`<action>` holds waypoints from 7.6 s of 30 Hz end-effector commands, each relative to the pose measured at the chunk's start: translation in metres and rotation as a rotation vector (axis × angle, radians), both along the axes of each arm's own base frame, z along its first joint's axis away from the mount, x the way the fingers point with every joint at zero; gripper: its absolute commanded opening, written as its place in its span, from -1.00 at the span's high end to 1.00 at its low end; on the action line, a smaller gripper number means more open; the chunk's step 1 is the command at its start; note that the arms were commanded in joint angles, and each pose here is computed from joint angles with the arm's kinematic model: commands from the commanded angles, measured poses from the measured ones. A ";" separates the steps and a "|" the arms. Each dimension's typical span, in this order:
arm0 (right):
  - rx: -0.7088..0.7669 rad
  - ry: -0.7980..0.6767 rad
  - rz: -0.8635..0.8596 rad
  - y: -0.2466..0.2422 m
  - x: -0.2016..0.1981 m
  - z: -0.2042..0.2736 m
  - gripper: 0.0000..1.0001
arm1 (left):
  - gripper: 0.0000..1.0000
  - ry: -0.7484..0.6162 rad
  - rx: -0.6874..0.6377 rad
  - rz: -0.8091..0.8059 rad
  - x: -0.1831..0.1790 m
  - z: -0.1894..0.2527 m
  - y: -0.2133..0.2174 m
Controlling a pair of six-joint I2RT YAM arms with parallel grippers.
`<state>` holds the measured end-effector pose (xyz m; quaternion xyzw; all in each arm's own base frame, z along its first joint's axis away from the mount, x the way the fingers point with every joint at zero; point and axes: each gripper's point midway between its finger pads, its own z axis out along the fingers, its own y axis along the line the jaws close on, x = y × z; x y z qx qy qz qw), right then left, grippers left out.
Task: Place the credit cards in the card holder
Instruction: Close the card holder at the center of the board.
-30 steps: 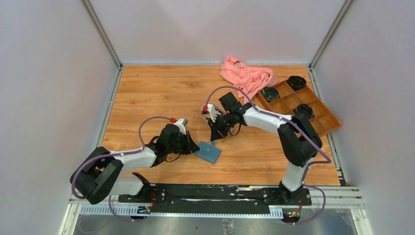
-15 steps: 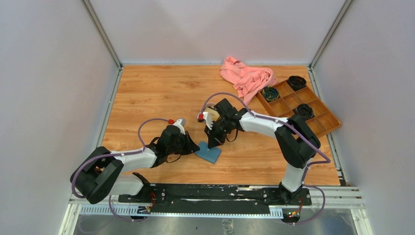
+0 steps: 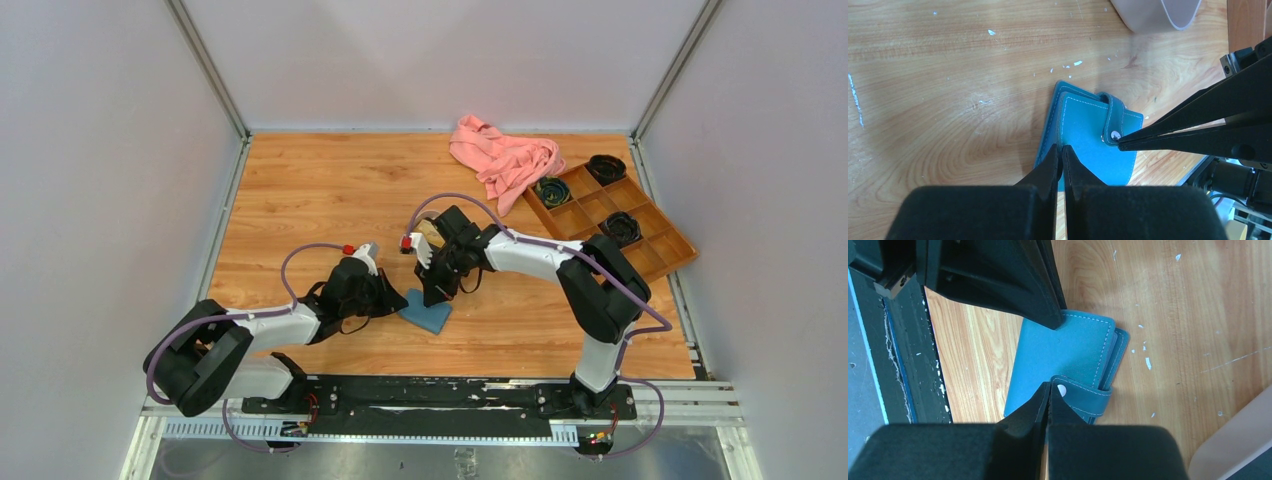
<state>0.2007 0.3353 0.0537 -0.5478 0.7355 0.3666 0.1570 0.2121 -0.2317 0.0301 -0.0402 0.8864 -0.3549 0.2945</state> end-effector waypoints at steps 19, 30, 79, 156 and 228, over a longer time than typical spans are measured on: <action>0.024 -0.046 -0.046 0.005 0.004 0.012 1.00 | 1.00 0.030 0.056 0.015 -0.008 -0.018 0.010; 0.001 0.003 -0.048 0.005 -0.002 -0.006 1.00 | 1.00 0.029 0.056 0.016 -0.008 -0.018 0.010; -0.006 0.081 -0.039 -0.004 -0.026 -0.021 1.00 | 1.00 0.018 0.049 0.024 -0.009 -0.016 0.013; -0.083 -0.410 0.148 -0.005 0.007 0.001 -0.06 | 0.77 -0.012 0.027 -0.004 0.001 -0.002 0.001; -0.071 -0.222 0.132 0.002 -0.012 -0.007 1.00 | 0.80 -0.003 0.031 -0.011 0.000 -0.004 0.000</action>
